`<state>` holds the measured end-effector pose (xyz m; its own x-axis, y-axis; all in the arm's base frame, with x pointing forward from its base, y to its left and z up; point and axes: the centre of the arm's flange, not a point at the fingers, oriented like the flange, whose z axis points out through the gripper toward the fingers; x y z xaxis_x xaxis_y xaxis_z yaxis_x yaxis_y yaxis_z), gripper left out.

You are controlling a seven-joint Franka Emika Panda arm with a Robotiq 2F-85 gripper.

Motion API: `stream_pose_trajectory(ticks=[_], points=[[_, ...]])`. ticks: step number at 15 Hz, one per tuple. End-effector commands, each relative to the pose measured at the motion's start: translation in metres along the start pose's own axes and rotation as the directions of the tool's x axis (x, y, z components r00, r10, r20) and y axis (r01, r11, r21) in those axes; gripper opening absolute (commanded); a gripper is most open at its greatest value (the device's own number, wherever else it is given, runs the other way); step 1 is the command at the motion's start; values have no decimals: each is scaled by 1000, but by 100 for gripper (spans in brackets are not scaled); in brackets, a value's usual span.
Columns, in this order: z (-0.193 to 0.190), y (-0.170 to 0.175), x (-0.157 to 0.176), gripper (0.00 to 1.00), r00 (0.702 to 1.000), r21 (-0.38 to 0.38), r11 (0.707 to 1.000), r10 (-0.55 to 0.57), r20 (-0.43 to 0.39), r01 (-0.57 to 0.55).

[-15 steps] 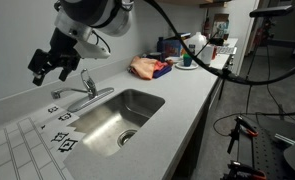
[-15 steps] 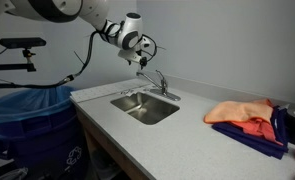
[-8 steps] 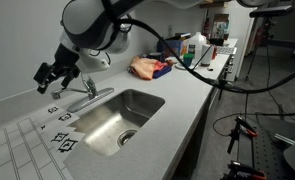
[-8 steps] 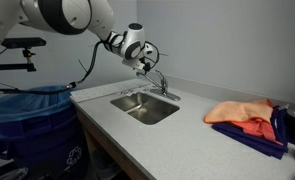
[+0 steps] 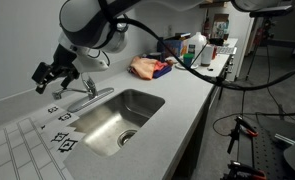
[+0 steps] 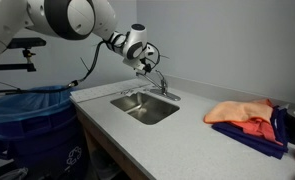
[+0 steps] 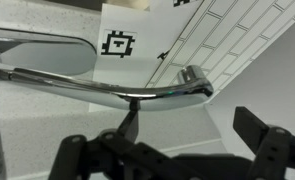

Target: Move the tap to the right

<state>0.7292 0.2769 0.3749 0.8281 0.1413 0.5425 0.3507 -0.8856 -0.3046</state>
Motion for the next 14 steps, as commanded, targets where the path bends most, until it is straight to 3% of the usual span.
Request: stream_pose_trajectory(ticks=[1, 5, 14], points=[[4, 12, -7, 100, 990, 29, 994, 98, 100, -102], [8, 13, -20, 100, 979, 35, 986, 156, 133, -162], [-7, -4, -41, 100, 969, 51, 988, 131, 209, -144]])
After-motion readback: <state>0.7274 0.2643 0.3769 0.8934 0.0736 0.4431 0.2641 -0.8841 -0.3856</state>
